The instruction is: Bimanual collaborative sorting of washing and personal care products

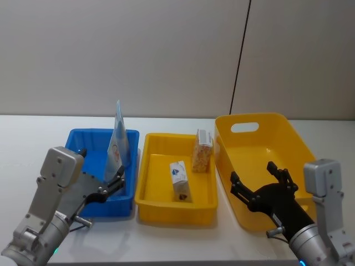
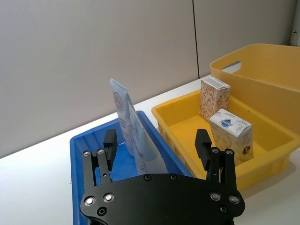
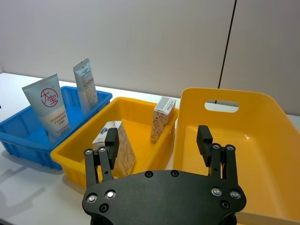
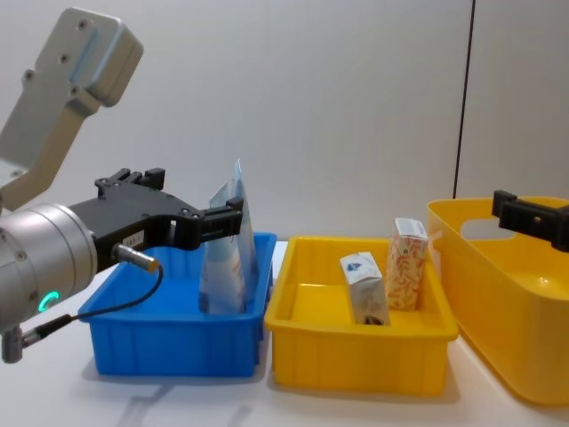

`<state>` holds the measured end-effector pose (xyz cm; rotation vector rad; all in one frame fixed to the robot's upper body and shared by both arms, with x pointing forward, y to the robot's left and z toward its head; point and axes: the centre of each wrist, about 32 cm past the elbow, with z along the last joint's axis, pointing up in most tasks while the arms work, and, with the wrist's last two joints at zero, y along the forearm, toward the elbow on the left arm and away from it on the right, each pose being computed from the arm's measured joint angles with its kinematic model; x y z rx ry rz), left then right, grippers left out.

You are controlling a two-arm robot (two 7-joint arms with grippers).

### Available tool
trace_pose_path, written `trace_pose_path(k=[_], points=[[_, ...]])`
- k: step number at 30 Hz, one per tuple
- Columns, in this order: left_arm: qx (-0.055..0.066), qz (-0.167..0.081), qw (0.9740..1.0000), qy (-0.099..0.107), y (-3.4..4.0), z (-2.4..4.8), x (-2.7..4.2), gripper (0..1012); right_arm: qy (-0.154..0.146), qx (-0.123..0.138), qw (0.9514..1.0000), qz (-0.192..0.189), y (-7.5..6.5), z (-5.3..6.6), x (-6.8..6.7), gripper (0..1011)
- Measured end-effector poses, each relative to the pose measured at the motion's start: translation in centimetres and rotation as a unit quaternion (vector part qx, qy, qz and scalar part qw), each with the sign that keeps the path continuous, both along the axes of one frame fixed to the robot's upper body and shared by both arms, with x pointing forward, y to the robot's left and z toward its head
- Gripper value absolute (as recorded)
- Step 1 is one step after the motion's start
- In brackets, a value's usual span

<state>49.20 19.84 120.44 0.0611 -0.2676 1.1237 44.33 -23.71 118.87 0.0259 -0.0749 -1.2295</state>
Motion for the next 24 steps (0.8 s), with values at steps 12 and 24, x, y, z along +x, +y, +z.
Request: trace_pose_path(k=[12, 24], points=[[0.000, 0.000, 1.0000, 0.000, 0.00, 0.00, 0.00, 1001, 0.000, 0.000, 1.0000, 0.000, 0.00, 0.00, 0.00, 1004], [0.001, 0.000, 1.0000, 0.001, 0.25, 0.00, 0.00, 1001, 0.000, 0.000, 1.0000, 0.000, 0.00, 0.00, 0.00, 1003]])
